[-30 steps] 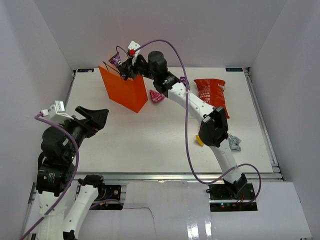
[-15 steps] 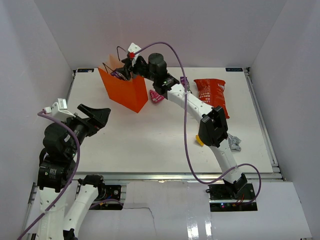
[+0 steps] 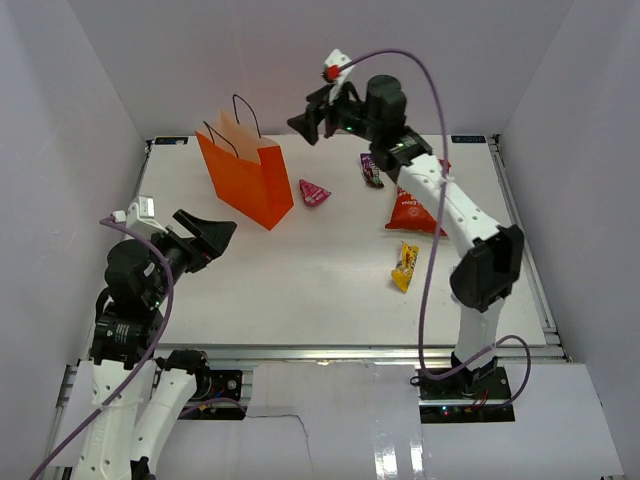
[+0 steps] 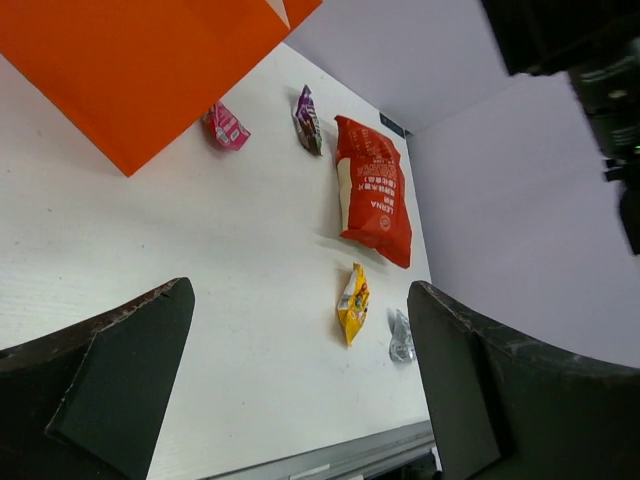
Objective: Place the snacks into the paper bag
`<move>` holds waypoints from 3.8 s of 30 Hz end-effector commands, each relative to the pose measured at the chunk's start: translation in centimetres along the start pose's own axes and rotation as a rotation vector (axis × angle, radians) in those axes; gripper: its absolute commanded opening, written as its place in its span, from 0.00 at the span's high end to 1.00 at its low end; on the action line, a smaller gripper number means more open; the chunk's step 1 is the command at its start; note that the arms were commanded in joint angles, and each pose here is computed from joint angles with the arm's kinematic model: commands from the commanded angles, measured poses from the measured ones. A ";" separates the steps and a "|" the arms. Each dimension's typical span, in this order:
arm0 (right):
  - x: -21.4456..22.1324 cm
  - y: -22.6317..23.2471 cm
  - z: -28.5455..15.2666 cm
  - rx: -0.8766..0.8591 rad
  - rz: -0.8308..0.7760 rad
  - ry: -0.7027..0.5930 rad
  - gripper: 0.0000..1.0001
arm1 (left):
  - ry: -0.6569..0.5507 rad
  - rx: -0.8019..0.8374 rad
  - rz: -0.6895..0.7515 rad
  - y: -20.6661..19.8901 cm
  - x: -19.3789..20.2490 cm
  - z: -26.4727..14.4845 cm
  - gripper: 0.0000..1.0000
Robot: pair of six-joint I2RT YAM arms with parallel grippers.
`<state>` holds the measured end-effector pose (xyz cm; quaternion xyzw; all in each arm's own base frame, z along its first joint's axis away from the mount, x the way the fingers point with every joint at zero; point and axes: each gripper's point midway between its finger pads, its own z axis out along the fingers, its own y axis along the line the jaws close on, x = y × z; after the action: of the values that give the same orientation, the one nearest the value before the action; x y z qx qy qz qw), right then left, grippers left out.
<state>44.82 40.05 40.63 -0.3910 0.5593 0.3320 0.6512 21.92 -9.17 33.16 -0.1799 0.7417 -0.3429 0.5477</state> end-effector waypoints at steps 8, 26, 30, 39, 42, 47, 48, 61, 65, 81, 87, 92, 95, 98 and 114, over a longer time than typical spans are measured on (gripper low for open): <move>14.9 -14.9 -23.7 0.626 0.369 0.487 0.07 | 0.166 0.128 -0.014 -0.4 3.7 3.1 0.02; 26.3 -26.6 -32.8 0.815 0.893 0.410 0.09 | 0.261 0.148 -0.079 0.2 6.0 4.6 0.02; 28.4 -27.0 -31.6 0.747 0.971 0.376 0.09 | 0.269 0.147 -0.104 0.2 6.2 4.6 0.02; 32.7 -26.8 -30.4 0.685 1.095 0.357 0.06 | 0.275 0.134 -0.151 0.1 6.1 4.9 0.02; 33.7 -25.7 -29.8 0.644 1.143 0.353 0.01 | 0.275 0.126 -0.162 0.2 6.1 5.0 0.02; 34.2 -24.3 -28.5 0.571 1.177 0.332 0.22 | 0.286 0.120 -0.167 0.4 6.3 5.3 0.02; 33.9 -24.0 -28.3 0.548 1.190 0.321 0.34 | 0.288 0.118 -0.166 0.5 6.4 5.3 0.02; 27.8 -21.6 -26.5 0.333 1.198 0.196 0.92 | 0.328 0.163 -0.165 0.1 7.1 5.7 0.02; 22.5 -19.0 -26.0 0.181 1.145 0.124 0.92 | 0.348 0.189 -0.173 -0.2 7.6 6.2 0.02; 11.4 -5.4 -22.7 -0.226 0.814 0.116 0.92 | 0.367 0.469 0.043 -6.9 9.9 11.0 0.02; 10.3 0.2 -21.9 -0.339 0.695 0.189 0.92 | 0.340 0.553 0.234 -9.2 10.1 12.3 0.02; 9.3 3.5 -22.2 -0.412 0.585 0.196 0.92 | 0.324 0.576 0.318 -9.4 10.0 13.0 0.02; 8.8 5.4 -22.1 -0.454 0.569 0.208 0.92 | 0.351 0.595 0.341 -9.8 10.6 13.7 0.02; 8.1 7.1 -21.9 -0.496 0.548 0.206 0.92 | 0.369 0.612 0.367 -10.4 11.5 14.2 0.02; 7.2 9.3 -20.4 -0.570 0.525 0.210 0.92 | 0.491 0.718 0.355 -13.1 14.9 13.4 0.37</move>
<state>28.94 25.99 28.83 -0.4052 0.6169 0.5845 0.3369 28.64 -31.57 28.05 0.2176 0.7232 -0.4948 0.4298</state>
